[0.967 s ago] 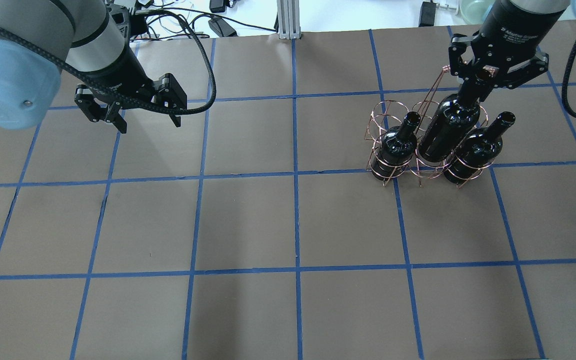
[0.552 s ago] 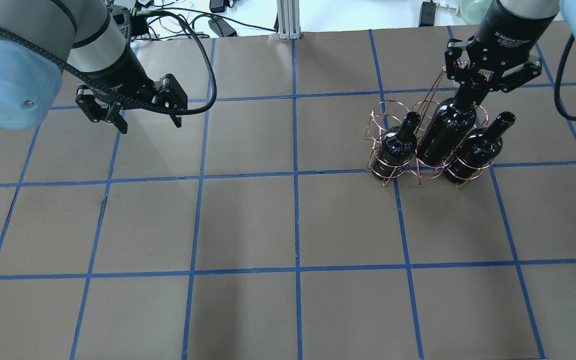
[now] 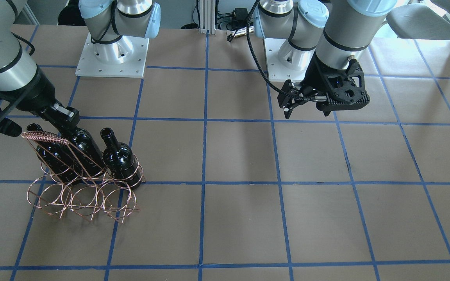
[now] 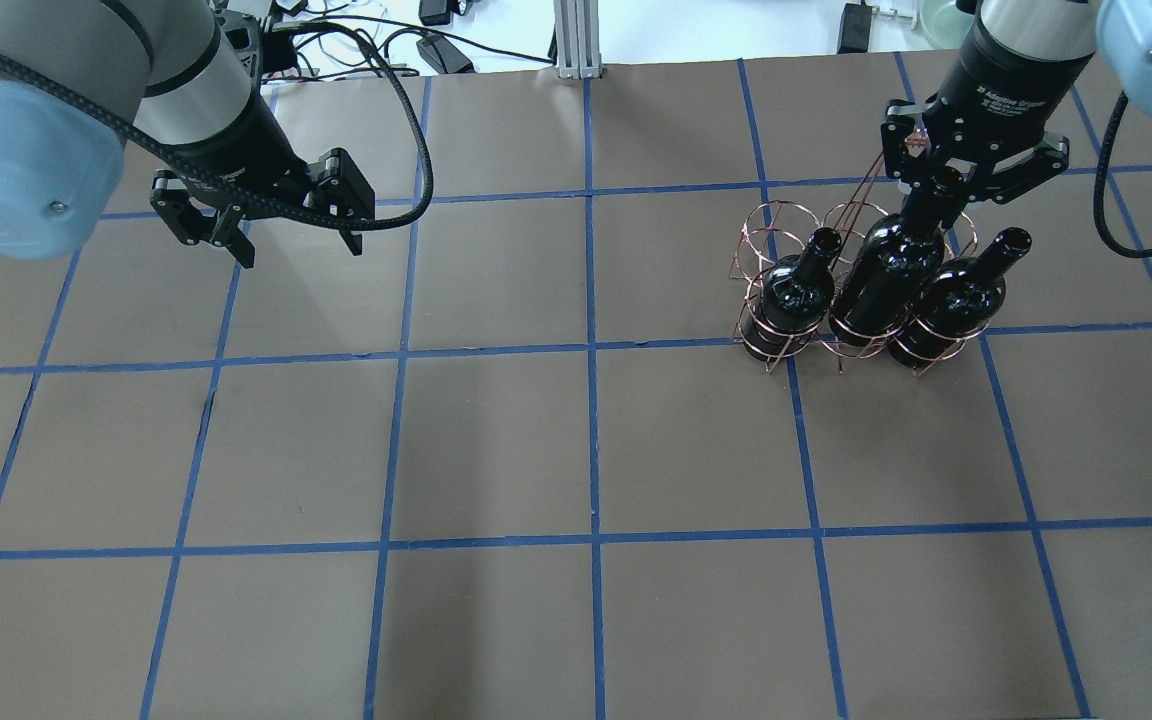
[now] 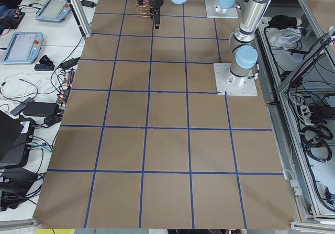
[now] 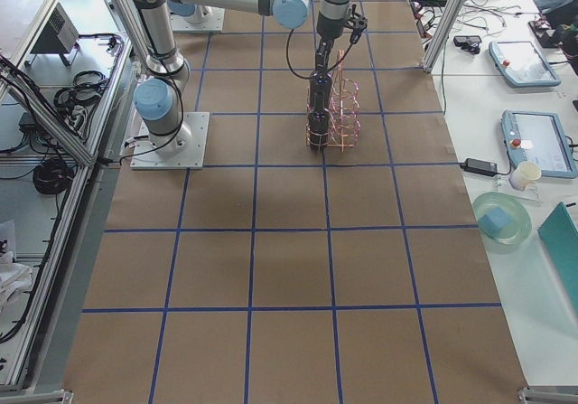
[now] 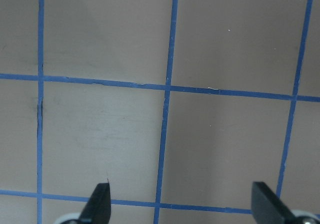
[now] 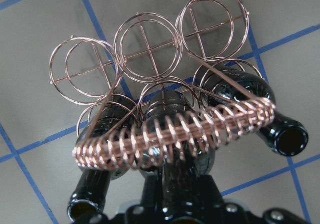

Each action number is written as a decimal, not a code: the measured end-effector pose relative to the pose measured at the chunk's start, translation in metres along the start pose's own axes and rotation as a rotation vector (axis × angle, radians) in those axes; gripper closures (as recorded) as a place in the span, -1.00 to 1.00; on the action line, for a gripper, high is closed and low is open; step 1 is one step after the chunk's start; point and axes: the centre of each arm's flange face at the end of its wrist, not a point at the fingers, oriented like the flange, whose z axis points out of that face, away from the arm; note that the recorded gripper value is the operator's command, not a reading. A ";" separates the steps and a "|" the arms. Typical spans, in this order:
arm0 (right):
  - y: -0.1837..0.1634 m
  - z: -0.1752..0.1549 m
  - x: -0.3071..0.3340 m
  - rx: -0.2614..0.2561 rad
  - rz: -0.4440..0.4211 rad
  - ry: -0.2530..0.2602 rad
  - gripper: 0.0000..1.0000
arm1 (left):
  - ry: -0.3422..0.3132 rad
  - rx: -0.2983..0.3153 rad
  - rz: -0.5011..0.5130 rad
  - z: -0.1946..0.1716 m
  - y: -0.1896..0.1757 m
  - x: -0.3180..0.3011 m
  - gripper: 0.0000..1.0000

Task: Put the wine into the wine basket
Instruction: 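Lower the bottle with the right gripper into the middle rack slot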

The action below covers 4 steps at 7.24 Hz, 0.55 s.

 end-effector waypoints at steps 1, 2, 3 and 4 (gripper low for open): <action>-0.002 0.007 -0.001 0.001 0.001 0.000 1.00 | 0.000 0.000 -0.001 0.000 0.000 0.000 -1.00; -0.004 0.011 -0.001 0.001 0.000 0.000 1.00 | -0.001 0.001 -0.001 -0.001 0.000 -0.001 -1.00; -0.007 0.015 -0.002 -0.002 -0.001 0.000 1.00 | 0.000 0.002 -0.001 -0.001 0.000 -0.001 -1.00; -0.010 0.020 -0.003 -0.007 -0.002 0.002 1.00 | -0.001 0.003 -0.001 -0.002 0.000 -0.001 -1.00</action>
